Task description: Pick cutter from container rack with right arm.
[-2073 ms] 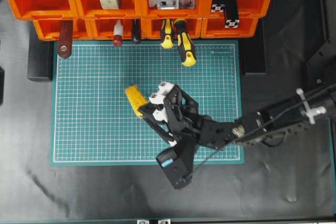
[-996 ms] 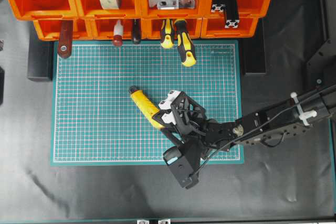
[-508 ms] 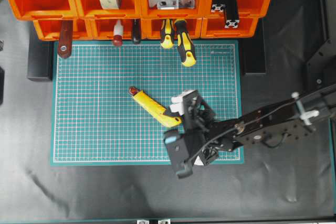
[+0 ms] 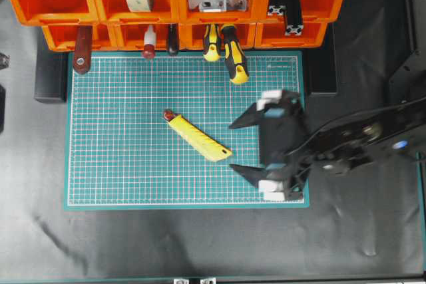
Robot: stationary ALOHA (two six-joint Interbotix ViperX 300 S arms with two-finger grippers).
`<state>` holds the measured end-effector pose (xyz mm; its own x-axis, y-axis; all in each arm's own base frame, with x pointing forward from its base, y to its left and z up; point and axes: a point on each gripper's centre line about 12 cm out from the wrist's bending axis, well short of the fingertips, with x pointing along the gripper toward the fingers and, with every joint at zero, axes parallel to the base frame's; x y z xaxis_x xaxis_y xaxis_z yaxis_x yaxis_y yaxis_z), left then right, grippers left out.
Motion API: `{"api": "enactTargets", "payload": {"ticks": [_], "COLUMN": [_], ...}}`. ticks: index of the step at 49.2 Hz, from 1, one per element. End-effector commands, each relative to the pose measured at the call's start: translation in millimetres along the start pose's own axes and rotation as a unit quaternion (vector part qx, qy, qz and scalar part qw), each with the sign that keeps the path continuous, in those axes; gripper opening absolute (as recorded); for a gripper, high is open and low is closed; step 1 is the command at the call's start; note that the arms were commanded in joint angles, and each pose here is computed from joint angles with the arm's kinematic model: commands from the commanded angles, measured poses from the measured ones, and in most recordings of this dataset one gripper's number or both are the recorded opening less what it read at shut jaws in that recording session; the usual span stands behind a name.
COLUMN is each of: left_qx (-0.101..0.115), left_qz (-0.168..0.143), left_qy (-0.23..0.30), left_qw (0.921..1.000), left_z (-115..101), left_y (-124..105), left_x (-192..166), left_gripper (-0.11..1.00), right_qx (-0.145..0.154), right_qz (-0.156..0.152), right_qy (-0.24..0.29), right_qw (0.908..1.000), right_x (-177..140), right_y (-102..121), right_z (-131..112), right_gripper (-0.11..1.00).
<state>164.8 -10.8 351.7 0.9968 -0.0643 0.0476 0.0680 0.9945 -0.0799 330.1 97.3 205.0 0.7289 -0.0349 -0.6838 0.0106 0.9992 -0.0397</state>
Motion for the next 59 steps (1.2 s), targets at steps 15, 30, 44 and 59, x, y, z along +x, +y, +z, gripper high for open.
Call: {"api": "enactTargets", "payload": {"ticks": [15,30,44,59], "left_qx": [0.0,-0.002,-0.011,-0.016], "left_qz": [-0.001,-0.001,0.0,0.001], "left_qy": [0.004,0.002,0.01,0.018], "left_qw": [1.0,1.0,0.9999,0.9997], "left_z": [2.4,3.5,-0.9,-3.0], "left_y": [-0.7,-0.8,-0.4,-0.2], "left_x": [2.6,1.9,4.4,4.7], "left_gripper": [0.0,0.0,0.0,0.0], "right_qx": [0.06,0.079,0.088,0.053], "right_qz": [0.09,0.09,0.034,-0.019], "right_qy": [-0.118,-0.177,-0.195,-0.2], "right_qw": [0.9871,0.9769,0.9763,0.9782], "right_x": [-77.1,-127.5,-153.4,-155.6], "right_y": [-5.1,-31.2,-59.7,-72.7], "right_z": [16.5,3.8,-12.3,-17.8], "right_gripper": [0.79,0.79,0.77,0.77]}}
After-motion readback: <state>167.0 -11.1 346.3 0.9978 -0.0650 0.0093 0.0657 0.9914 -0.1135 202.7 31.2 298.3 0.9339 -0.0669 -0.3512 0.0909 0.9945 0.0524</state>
